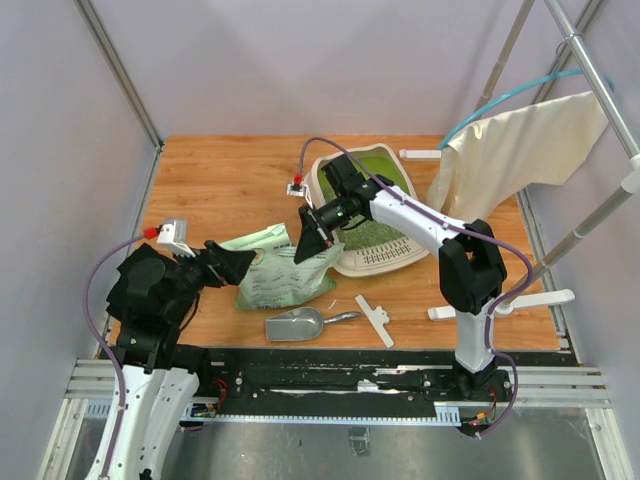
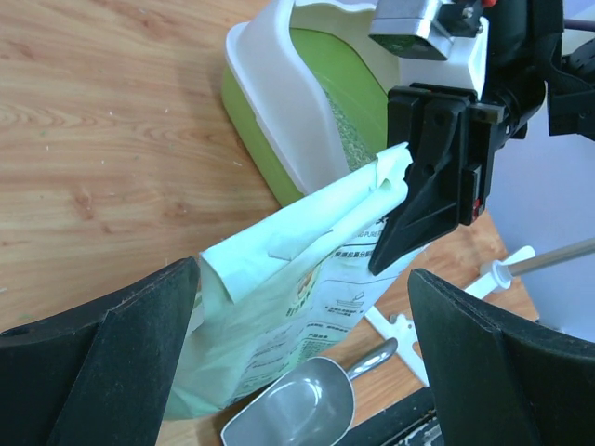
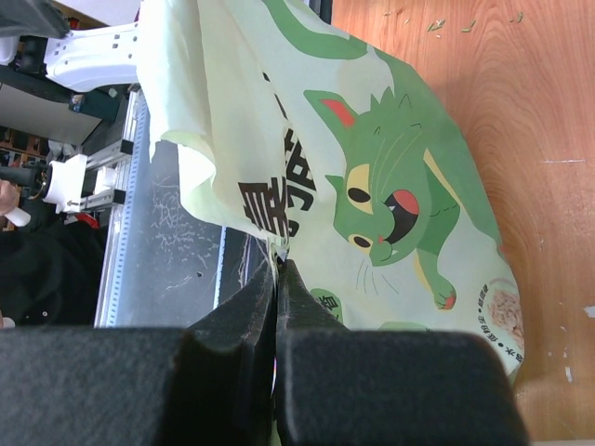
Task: Fill the litter box with clean litter
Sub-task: Close the cat litter bag at the center of the board.
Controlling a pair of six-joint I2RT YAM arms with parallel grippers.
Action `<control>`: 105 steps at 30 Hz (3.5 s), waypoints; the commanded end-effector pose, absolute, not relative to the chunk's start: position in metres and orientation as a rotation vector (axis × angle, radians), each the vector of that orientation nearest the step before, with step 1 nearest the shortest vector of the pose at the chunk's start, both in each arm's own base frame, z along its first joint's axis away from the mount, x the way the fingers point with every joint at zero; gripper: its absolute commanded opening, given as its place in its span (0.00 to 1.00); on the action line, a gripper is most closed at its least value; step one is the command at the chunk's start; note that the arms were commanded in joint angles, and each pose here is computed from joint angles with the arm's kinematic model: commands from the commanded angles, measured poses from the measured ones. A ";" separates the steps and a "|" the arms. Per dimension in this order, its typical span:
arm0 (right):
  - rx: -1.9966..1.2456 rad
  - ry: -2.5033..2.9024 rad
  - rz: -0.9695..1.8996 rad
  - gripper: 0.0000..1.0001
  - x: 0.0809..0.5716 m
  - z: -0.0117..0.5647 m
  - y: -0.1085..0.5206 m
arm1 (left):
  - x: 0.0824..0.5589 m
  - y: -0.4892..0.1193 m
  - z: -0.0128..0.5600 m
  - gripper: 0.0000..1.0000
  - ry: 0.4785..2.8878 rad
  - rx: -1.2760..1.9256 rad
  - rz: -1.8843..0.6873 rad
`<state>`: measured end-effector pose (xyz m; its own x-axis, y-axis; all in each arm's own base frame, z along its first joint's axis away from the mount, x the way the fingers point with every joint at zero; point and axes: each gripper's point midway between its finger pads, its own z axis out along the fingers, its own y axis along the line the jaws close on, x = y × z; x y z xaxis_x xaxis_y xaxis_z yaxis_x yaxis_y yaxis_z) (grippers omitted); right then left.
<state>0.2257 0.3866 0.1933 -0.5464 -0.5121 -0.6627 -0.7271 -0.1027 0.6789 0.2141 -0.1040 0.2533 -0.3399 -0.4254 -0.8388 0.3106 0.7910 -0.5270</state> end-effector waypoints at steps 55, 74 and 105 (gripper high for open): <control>-1.539 1.656 2.041 0.26 0.176 0.239 0.406 | 0.207 -0.153 0.256 0.01 1.642 0.361 -0.969; -1.341 1.946 2.061 0.14 0.202 0.228 0.400 | 0.246 -0.129 0.272 0.05 1.633 0.322 -0.735; -1.170 2.159 2.075 0.29 0.225 0.213 0.407 | 0.229 -0.106 0.264 0.82 1.715 -0.203 -0.853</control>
<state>0.2262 0.4048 0.2047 -0.7415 -0.5344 -0.4057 -0.4345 -0.0783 0.8972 0.2340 -0.0947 0.2585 -0.3084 -0.4137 -0.8566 0.2807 0.8208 -0.4975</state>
